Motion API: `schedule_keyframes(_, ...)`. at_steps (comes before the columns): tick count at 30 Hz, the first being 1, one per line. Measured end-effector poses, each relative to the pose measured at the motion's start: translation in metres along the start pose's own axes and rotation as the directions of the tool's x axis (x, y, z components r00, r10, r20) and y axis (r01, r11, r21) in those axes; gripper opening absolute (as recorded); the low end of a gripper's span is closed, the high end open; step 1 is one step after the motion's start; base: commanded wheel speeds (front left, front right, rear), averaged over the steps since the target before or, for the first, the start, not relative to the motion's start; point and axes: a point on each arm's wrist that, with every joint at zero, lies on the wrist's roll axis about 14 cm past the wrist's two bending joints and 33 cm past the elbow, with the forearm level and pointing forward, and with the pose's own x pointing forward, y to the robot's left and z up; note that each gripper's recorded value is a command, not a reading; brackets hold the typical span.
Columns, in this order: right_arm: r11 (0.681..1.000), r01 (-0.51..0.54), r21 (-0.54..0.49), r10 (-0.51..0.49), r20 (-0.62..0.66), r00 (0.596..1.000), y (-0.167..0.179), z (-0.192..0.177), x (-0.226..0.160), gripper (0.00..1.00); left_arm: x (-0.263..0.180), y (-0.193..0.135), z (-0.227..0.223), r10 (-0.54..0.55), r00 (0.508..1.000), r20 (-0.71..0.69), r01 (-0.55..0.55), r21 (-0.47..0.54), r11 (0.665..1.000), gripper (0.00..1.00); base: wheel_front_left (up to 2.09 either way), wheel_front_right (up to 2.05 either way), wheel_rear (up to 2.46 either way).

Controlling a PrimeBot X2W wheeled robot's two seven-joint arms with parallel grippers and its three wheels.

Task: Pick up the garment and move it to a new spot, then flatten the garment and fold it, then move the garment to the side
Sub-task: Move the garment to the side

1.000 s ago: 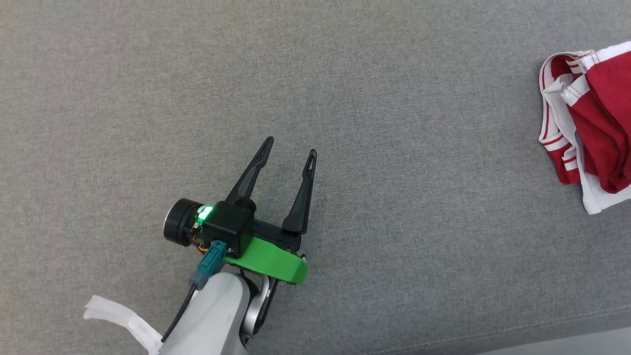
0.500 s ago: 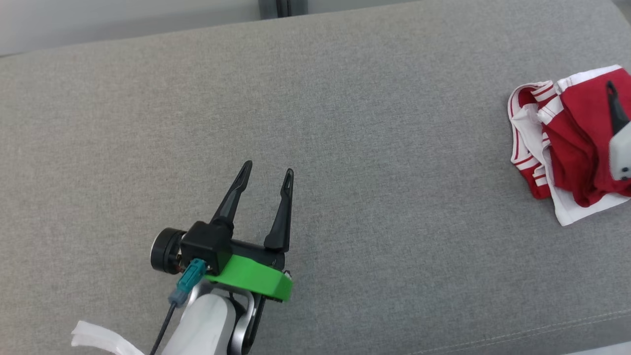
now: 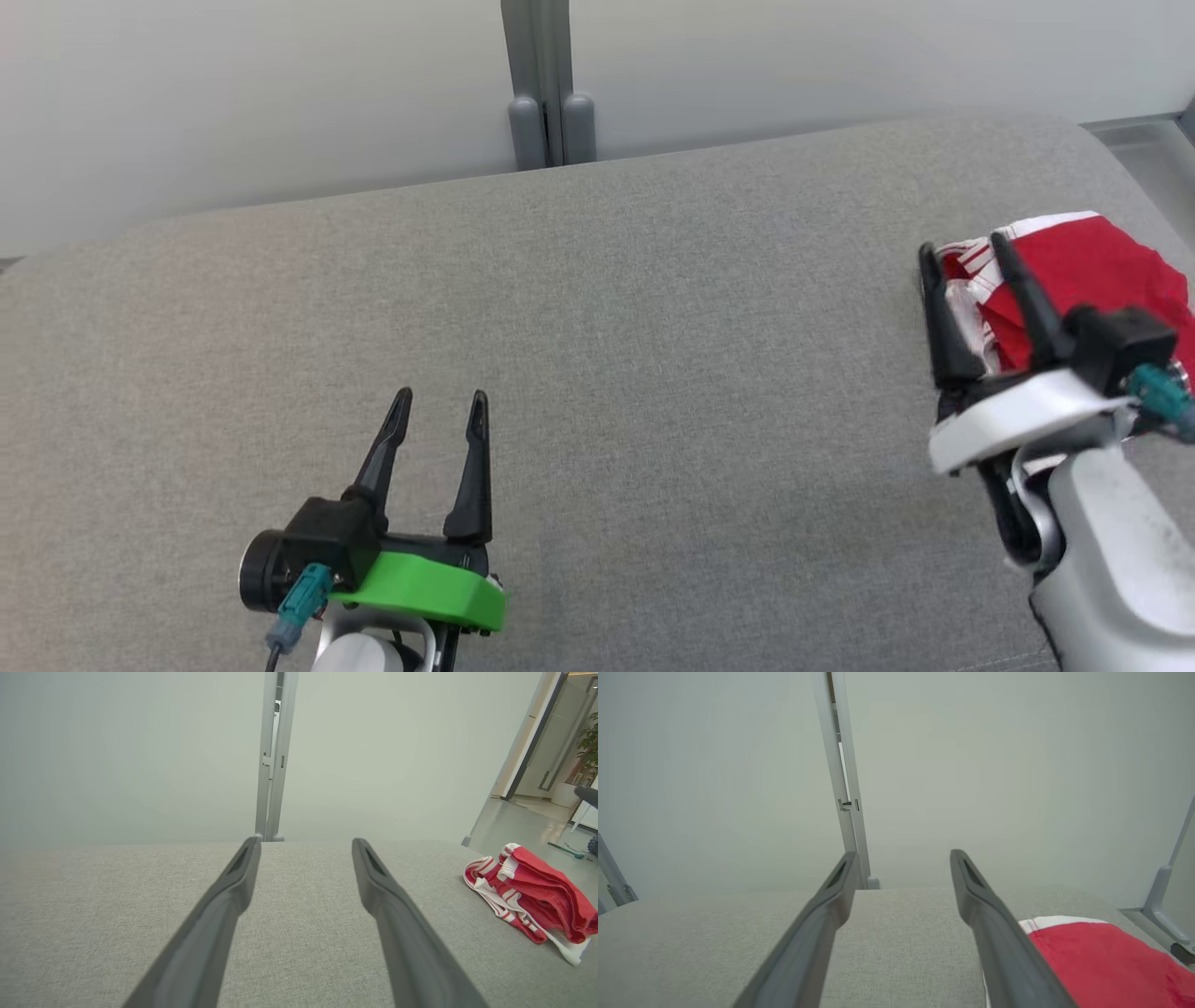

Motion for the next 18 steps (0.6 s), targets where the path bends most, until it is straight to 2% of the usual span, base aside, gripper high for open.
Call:
schedule_keyframes(1,1.000,-0.023,-0.002,0.023,-0.002,1.000,0.012,-0.003,-0.007,1.00,-0.003,0.002,0.002,0.010,1.000,0.003,-0.010,-0.001,1.000,1.00,0.00,0.00,0.00)
schedule_keyframes(4,0.996,-0.020,0.090,0.018,0.025,1.000,0.035,-0.003,-0.022,1.00,-0.014,0.009,0.004,0.037,0.999,0.008,-0.037,0.004,0.999,1.00,0.00,0.00,0.00)
schedule_keyframes(7,0.991,-0.024,0.128,0.020,0.036,0.999,0.053,-0.004,-0.034,1.00,-0.024,0.015,0.002,0.064,0.998,-0.001,-0.064,0.009,0.998,1.00,0.00,0.00,0.00)
schedule_keyframes(9,0.994,-0.029,0.101,0.028,0.019,0.999,0.059,-0.010,-0.044,1.00,-0.031,0.019,0.001,0.082,0.997,-0.007,-0.082,0.021,0.996,1.00,0.00,0.00,0.00)
schedule_keyframes(18,0.992,-0.026,0.126,0.026,0.005,1.000,0.070,-0.015,-0.061,1.00,-0.043,0.030,0.000,0.138,0.990,-0.010,-0.137,0.027,0.990,1.00,0.00,0.00,0.00)
